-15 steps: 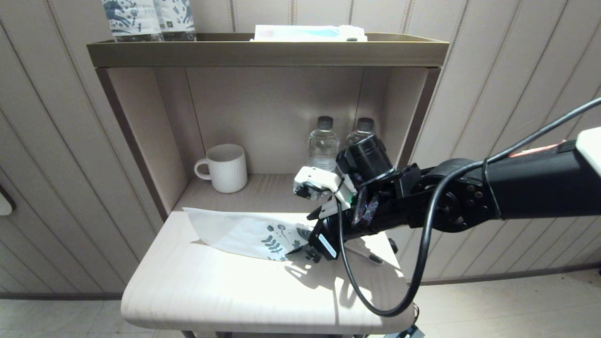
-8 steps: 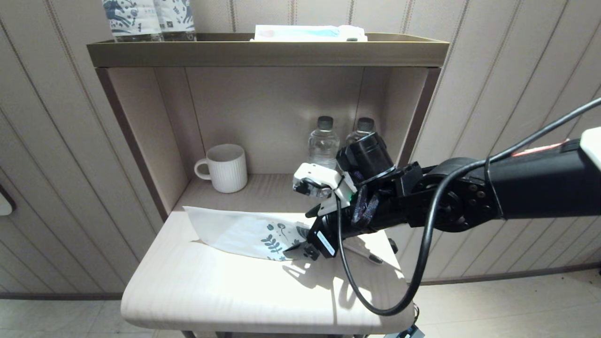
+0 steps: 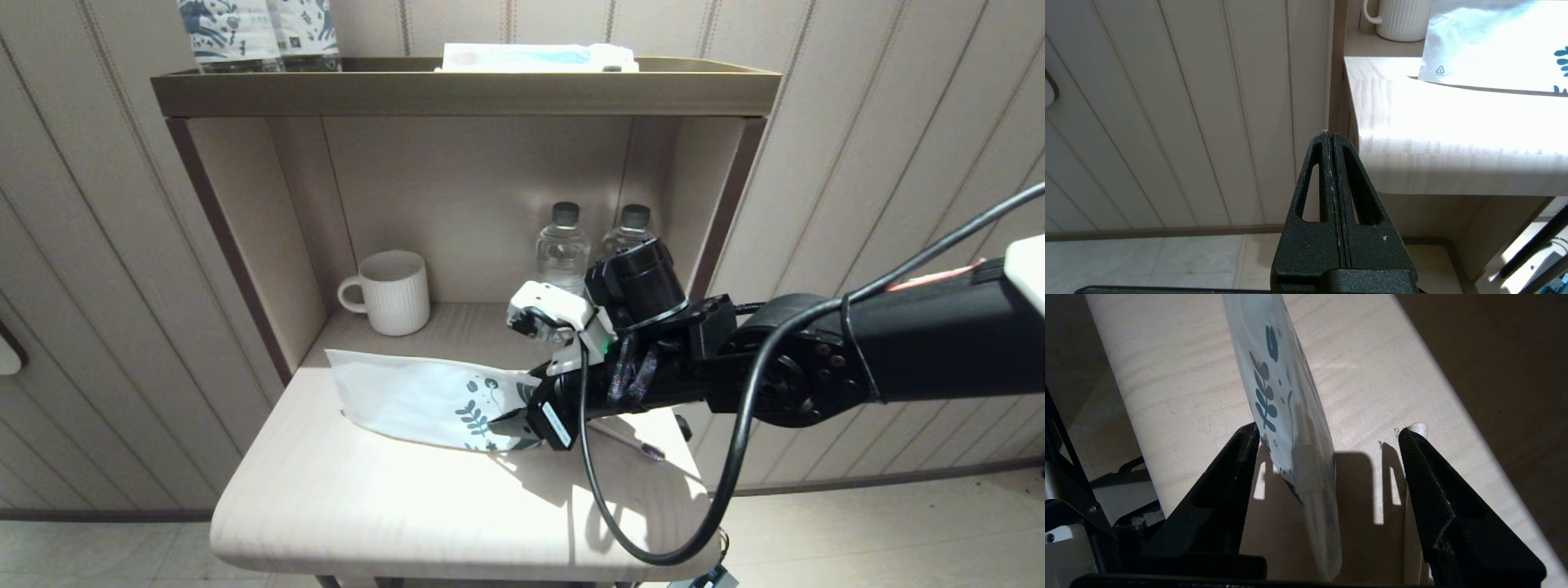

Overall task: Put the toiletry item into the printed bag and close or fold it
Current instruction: Pick up the storage bag

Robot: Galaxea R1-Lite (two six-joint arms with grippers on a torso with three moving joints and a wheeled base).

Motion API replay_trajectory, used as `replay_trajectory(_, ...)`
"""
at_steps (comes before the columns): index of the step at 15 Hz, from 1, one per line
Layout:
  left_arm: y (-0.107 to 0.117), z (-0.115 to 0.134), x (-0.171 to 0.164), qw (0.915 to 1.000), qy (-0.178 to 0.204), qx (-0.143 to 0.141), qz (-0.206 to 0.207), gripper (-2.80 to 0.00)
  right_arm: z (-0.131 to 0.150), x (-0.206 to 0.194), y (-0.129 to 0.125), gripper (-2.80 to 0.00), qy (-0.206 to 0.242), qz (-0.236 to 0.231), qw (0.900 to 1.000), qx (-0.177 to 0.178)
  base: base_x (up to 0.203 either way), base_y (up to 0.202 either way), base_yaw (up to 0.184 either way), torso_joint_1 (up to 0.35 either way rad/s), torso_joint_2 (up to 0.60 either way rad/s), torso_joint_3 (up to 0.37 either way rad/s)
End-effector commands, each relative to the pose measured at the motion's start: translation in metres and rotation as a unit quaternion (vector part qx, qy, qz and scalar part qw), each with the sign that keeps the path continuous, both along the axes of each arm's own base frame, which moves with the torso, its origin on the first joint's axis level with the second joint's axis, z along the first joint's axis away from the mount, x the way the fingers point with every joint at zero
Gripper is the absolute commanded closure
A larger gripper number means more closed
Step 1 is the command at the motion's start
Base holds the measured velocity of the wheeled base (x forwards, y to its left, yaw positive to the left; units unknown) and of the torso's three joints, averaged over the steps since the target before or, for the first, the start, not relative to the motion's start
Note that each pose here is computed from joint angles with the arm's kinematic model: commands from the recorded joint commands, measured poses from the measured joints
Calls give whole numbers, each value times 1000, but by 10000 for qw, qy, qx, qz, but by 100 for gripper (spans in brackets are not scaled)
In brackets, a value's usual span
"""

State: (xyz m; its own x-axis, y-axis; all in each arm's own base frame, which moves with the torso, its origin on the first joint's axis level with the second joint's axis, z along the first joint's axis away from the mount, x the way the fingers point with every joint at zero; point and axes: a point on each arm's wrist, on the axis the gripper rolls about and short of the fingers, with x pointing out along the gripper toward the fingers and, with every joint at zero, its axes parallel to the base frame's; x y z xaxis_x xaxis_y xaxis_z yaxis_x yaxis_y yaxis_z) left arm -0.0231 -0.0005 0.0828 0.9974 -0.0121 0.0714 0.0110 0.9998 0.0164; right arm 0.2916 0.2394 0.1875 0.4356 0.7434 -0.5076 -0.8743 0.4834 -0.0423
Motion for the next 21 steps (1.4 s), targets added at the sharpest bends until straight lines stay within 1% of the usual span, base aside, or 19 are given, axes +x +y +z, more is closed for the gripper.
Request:
replay_trajectory(1, 0, 0, 0, 10000, -3, 0, 6, 0, -1, 0, 1, -280, 8, 23, 10000, 0, 0, 0, 0, 0, 0, 0)
replay_trajectory(8, 0, 0, 0, 10000, -3, 0, 7, 0, -3, -2, -1, -280, 45, 7, 10000, -24, 0, 0, 0, 0, 0, 0)
replay_trajectory(9, 0, 0, 0, 10000, -3, 0, 4, 0, -3, -2, -2, 0, 32, -11, 10000, -24, 0, 0, 0, 0, 0, 0)
replay_trajectory(12, 0, 0, 0, 10000, -3, 0, -1, 0, -8, -1, -1, 0, -94, -31, 9999, 111, 0, 0, 0, 0, 0, 0)
replay_trajectory(13, 0, 0, 0, 10000, -3, 0, -1, 0, -9, -1, -1, -75, -41, -66, 9999, 142, 0, 0, 0, 0, 0, 0)
replay_trajectory(14, 0, 0, 0, 10000, -3, 0, 5, 0, -9, -1, -1, -280, -19, -82, 9998, 159, 0, 0, 0, 0, 0, 0)
replay_trajectory(21, 0, 0, 0, 10000, -3, 0, -1, 0, -9, -2, -3, -280, 0, -146, 9997, 170, 0, 0, 0, 0, 0, 0)
